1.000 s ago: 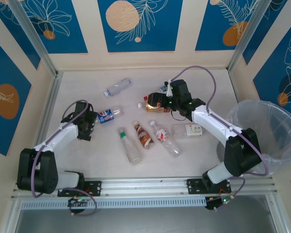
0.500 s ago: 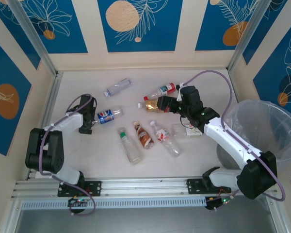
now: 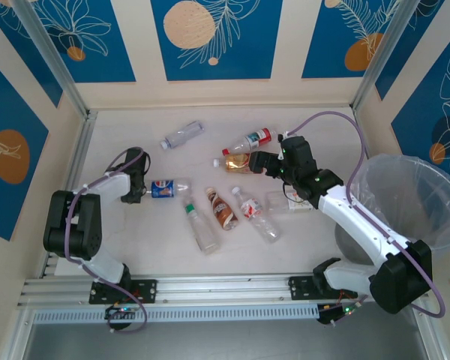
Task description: Put the plastic bottles in the bin
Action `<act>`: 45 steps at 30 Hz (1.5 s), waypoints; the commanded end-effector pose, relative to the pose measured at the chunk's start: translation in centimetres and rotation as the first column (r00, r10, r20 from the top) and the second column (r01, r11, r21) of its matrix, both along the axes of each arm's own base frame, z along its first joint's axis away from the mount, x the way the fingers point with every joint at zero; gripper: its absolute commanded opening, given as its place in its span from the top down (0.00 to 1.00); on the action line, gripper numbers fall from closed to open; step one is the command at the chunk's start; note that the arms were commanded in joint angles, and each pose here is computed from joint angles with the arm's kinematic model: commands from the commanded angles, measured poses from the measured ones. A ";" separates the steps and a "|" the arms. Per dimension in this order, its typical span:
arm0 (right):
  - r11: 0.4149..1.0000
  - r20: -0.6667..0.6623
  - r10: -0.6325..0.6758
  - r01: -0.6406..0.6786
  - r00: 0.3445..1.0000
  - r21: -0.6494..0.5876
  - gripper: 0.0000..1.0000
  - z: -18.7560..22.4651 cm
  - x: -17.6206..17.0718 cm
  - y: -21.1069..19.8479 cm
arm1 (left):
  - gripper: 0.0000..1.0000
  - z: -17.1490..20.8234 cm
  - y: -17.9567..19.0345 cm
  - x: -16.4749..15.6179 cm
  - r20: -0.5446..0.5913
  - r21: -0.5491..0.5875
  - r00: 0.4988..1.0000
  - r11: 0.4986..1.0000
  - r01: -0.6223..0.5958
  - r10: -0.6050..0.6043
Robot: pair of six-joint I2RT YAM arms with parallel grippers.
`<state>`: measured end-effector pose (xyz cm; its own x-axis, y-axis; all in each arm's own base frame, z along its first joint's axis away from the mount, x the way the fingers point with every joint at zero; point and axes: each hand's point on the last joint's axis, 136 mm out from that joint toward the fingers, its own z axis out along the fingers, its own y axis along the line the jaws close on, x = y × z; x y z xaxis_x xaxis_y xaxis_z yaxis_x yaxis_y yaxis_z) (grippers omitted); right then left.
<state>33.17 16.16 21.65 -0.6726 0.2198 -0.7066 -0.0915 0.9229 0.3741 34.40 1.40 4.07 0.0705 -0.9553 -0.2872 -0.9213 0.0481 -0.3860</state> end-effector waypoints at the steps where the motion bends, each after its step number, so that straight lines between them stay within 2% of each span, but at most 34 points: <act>1: 1.000 0.003 -0.011 0.011 1.000 -0.015 0.01 -0.1 -0.3 -0.3 | 0.54 -0.8 1.5 -2.1 -0.061 0.037 0.994 0.995 -0.093 0.095; 4: 1.000 0.002 -0.010 0.010 1.000 -0.015 0.01 -0.1 -0.4 -0.4 | 0.59 -0.3 2.0 -2.3 -0.064 0.071 0.994 0.994 -0.084 0.088; 9: 1.000 0.010 0.004 -0.004 1.000 -0.012 0.01 -0.2 -0.5 -0.2 | 0.80 0.9 2.6 -2.2 -0.055 0.126 0.997 0.991 -0.038 0.045; 18: 0.997 0.058 0.068 -0.070 0.996 0.029 0.01 0.1 -0.9 0.9 | 1.00 1.5 3.1 -1.7 -0.050 0.170 0.998 0.985 -0.022 0.031; 25: 0.993 0.069 0.113 -0.115 0.991 0.027 0.01 -0.2 -1.7 1.2 | 1.00 3.3 3.5 0.1 -0.022 0.211 1.000 0.977 0.016 -0.011; 28: 0.989 0.083 0.140 -0.143 0.987 0.032 0.01 -0.3 -2.0 1.5 | 1.00 4.9 3.9 1.2 -0.001 0.248 0.999 0.968 0.046 -0.047; 33: 0.986 0.102 0.157 -0.162 0.982 0.044 0.01 -0.2 -2.2 2.0 | 1.00 8.3 4.2 3.5 0.132 0.302 0.986 0.952 0.057 -0.101; 37: 0.981 0.133 0.177 -0.186 0.975 0.054 0.01 0.1 -2.3 2.3 | 1.00 11.2 3.7 5.0 0.126 0.296 0.974 0.944 0.143 -0.187; 42: 0.963 0.166 0.239 -0.255 0.957 0.083 0.01 0.7 -2.8 3.5 | 1.00 14.5 0.7 7.3 0.186 0.251 0.907 0.911 0.328 -0.378; 45: 0.960 0.176 0.245 -0.263 0.954 0.092 0.01 0.8 -2.8 3.7 | 1.00 16.8 -1.2 8.5 0.223 0.270 0.827 0.848 0.456 -0.515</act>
